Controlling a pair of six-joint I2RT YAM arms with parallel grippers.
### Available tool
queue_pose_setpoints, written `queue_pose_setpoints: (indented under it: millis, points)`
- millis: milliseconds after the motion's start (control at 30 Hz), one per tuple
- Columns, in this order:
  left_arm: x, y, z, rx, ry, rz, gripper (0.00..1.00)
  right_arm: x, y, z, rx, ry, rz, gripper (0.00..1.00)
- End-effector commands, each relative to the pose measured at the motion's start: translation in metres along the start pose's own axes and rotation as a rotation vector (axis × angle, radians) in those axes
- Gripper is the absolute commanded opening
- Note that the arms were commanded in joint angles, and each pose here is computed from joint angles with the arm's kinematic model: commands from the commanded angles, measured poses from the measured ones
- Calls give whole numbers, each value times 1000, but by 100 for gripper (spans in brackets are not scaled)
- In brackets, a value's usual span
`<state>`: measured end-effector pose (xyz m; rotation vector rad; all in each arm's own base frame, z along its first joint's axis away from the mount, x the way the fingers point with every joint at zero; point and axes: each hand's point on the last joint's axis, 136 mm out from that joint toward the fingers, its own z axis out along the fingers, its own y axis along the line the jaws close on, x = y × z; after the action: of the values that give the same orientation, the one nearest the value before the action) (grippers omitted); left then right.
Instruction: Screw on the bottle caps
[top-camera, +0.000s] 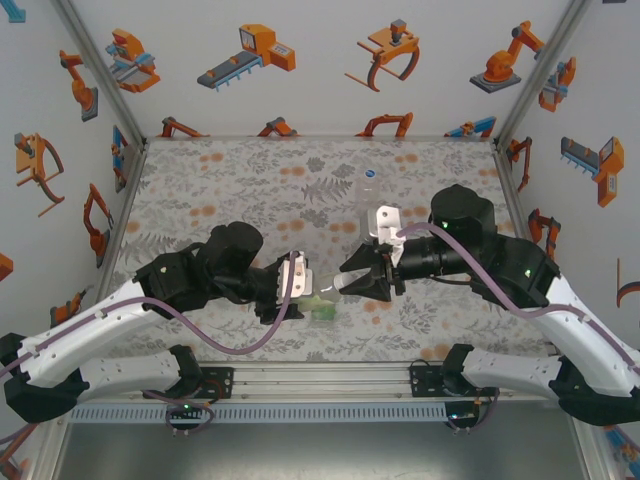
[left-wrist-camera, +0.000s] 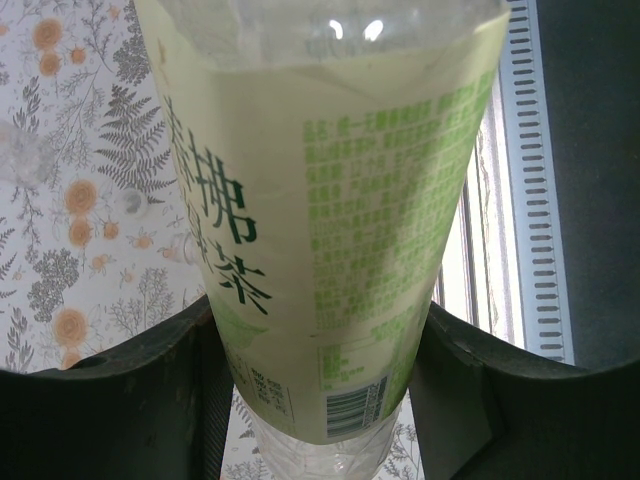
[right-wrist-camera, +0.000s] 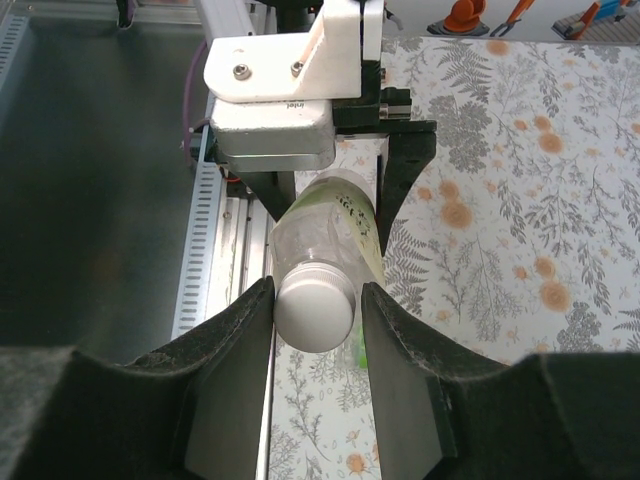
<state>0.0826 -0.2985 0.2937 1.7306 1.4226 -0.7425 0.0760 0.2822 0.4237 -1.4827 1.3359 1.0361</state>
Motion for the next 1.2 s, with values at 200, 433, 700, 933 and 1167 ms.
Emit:
queue_pose_setpoints:
  millis: [200, 433, 700, 933, 1167]
  points:
    - [-12, 2, -11, -33, -48, 42, 7, 0, -9, 4, 37, -16, 43, 35]
    - [-7, 6, -9, -60, -35, 36, 7, -1, -16, 4, 79, -35, 118, 10]
    - [6, 30, -7, -192, 32, 11, 7, 15, -69, -2, 374, -144, 707, 0]
    - [12, 41, -5, -249, 60, 7, 6, 33, -86, -10, 504, -189, 1099, 0]
    - [21, 36, 4, -211, 92, -5, 8, 24, -88, -3, 481, -170, 1160, 0]
